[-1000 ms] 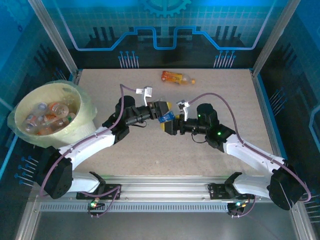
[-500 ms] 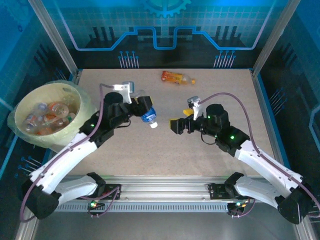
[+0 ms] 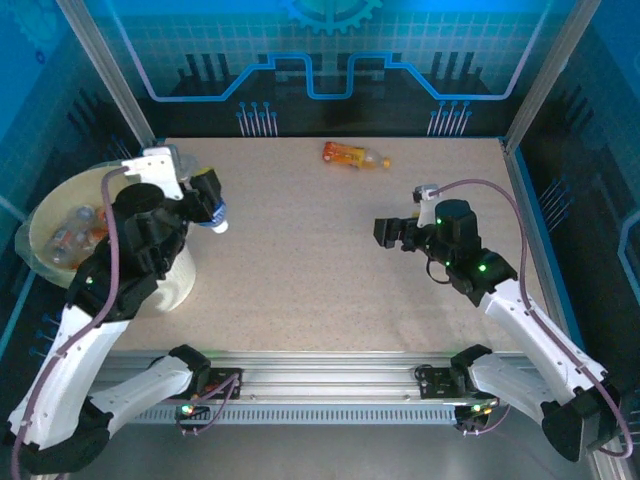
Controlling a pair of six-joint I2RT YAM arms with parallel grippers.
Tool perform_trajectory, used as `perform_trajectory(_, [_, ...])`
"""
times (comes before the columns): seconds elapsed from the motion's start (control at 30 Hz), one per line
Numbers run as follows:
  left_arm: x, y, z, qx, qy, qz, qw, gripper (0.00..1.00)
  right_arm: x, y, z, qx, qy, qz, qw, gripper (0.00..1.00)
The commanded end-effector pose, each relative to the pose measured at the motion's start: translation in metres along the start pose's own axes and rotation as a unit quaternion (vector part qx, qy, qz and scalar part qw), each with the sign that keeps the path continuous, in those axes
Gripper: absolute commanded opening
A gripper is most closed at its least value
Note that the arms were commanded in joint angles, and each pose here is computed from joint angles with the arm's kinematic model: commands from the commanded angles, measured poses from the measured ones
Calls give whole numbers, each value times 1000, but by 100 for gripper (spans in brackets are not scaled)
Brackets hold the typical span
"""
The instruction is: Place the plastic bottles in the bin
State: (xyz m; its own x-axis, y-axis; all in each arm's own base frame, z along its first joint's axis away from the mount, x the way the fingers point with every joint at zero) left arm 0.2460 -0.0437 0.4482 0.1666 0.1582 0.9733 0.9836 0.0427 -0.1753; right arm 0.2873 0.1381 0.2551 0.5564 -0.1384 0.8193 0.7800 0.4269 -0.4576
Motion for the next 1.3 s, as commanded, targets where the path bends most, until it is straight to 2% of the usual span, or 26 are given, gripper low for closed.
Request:
perform_trajectory(0.0, [22, -13, 36, 110, 64, -24, 992, 51, -3, 0, -7, -6, 31, 1, 1000, 100])
perform_trajectory(0.17, [56, -14, 58, 200, 106, -55, 973, 51, -1, 1, -12, -17, 44, 2, 999, 100])
perform_trajectory(0.33, [64, 3, 99, 299, 117, -18, 947, 51, 2, 1, -6, 2, 42, 4, 999, 100])
perform_trajectory(0.47, [57, 6, 137, 364, 103, 25, 925, 51, 5, 0, -4, 6, 44, 1, 999, 100])
perform_trajectory(0.63, [47, 3, 172, 408, 77, 68, 907, 52, 8, 0, 0, 17, 45, 3, 999, 100])
perform_trajectory(0.8, [21, 0, 216, 446, 22, 130, 885, 52, 6, 6, 5, 32, 45, 18, 998, 100])
perform_trajectory(0.9, [1, -1, 236, 439, -34, 168, 882, 54, 17, 6, 11, 43, 41, 18, 998, 100])
perform_trajectory(0.97, [-11, 1, 245, 440, -47, 190, 876, 55, 18, 7, 12, 42, 36, 24, 998, 100])
perform_trajectory(1.13, [-48, 17, 263, 450, -37, 255, 855, 62, 22, 7, 12, 38, 33, 25, 998, 100])
perform_trajectory(1.17, [-54, 21, 267, 454, -32, 263, 851, 67, 22, 6, 12, 36, 36, 23, 998, 100])
perform_trajectory(1.23, [-57, 26, 270, 454, -27, 259, 852, 85, 20, 5, 10, 32, 45, 20, 998, 100])
perform_trajectory(1.27, [-55, 27, 271, 455, -28, 254, 853, 90, 19, 4, 9, 31, 48, 19, 998, 100])
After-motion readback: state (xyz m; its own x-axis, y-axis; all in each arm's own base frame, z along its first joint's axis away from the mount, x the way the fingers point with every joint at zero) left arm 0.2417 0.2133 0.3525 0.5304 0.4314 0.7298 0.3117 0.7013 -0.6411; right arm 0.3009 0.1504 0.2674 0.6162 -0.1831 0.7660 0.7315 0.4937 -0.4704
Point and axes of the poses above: each hand's point on the last joint's axis, 136 mm out from that joint toward the fingers, its own y axis out along the fingers, its own z axis along the line the jaws close on, x = y × z, the point moved 2 cm from there along -y, back along the fingers, and after that the axes turned 1 degree about y, right-handed, at the moved point
